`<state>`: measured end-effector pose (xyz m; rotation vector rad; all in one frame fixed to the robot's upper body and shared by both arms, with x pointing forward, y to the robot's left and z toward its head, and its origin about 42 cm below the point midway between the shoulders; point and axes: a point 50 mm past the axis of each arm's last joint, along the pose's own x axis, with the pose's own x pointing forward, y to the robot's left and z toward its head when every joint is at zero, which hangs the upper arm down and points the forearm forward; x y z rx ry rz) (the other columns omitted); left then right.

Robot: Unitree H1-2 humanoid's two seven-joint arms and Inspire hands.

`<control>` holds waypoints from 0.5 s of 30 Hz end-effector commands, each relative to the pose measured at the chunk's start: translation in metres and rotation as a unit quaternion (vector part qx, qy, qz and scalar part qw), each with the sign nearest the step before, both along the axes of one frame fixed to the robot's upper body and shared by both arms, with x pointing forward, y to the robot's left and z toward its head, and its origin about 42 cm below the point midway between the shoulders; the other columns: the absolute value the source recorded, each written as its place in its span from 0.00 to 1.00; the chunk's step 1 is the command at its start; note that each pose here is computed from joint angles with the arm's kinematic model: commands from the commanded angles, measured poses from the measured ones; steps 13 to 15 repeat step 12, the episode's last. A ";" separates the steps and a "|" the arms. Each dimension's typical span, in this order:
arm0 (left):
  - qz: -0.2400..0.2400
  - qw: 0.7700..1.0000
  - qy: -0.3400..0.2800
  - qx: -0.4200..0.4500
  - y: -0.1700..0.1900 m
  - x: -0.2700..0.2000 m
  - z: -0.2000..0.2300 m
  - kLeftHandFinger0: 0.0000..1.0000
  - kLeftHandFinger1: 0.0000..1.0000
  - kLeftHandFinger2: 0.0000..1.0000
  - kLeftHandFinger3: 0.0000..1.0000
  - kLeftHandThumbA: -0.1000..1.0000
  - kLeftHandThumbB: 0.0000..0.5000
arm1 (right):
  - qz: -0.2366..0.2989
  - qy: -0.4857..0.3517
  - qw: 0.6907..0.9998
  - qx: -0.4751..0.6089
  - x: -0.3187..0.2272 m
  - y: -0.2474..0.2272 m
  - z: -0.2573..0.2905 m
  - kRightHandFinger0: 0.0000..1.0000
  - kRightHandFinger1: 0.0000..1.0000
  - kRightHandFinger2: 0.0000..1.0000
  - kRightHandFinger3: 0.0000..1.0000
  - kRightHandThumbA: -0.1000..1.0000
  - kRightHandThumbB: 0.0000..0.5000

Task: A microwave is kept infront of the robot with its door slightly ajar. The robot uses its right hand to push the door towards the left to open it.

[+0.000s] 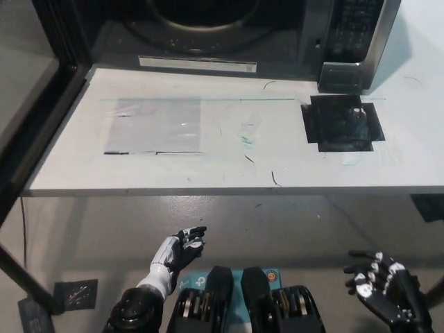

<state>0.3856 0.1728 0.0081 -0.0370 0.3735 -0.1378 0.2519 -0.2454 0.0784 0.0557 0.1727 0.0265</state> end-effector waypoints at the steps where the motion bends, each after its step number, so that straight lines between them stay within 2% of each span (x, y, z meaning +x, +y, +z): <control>1: -0.004 0.999 -0.033 -0.005 -0.003 0.014 0.016 0.92 0.88 0.88 0.73 0.30 0.65 | -0.055 -0.059 0.997 0.006 0.001 -0.001 0.001 0.33 0.36 0.46 0.61 0.30 0.42; 4: -0.003 0.999 -0.033 -0.005 -0.003 0.013 0.015 0.95 0.91 0.91 0.77 0.30 0.63 | -0.077 -0.046 0.996 0.006 0.001 0.001 -0.011 0.32 0.36 0.45 0.62 0.30 0.41; 7: -0.003 0.999 -0.035 -0.005 -0.002 0.013 0.015 0.93 0.89 0.89 0.76 0.30 0.63 | -0.081 -0.047 0.996 -0.012 0.002 0.005 -0.019 0.32 0.36 0.44 0.61 0.29 0.41; 8: -0.004 0.999 -0.041 -0.002 -0.001 0.016 0.018 0.89 0.85 0.87 0.74 0.31 0.61 | -0.078 -0.055 0.995 -0.031 0.007 0.007 -0.020 0.32 0.35 0.43 0.61 0.31 0.43; 10: -0.005 0.999 -0.043 0.006 -0.001 0.016 0.018 0.87 0.84 0.86 0.76 0.32 0.62 | -0.082 -0.059 0.994 -0.032 0.008 0.009 -0.022 0.31 0.34 0.43 0.61 0.29 0.43; 15: -0.006 0.999 -0.043 0.004 0.000 0.016 0.018 0.87 0.84 0.87 0.78 0.33 0.62 | -0.085 -0.061 0.994 -0.036 0.008 0.009 -0.024 0.31 0.34 0.43 0.61 0.29 0.44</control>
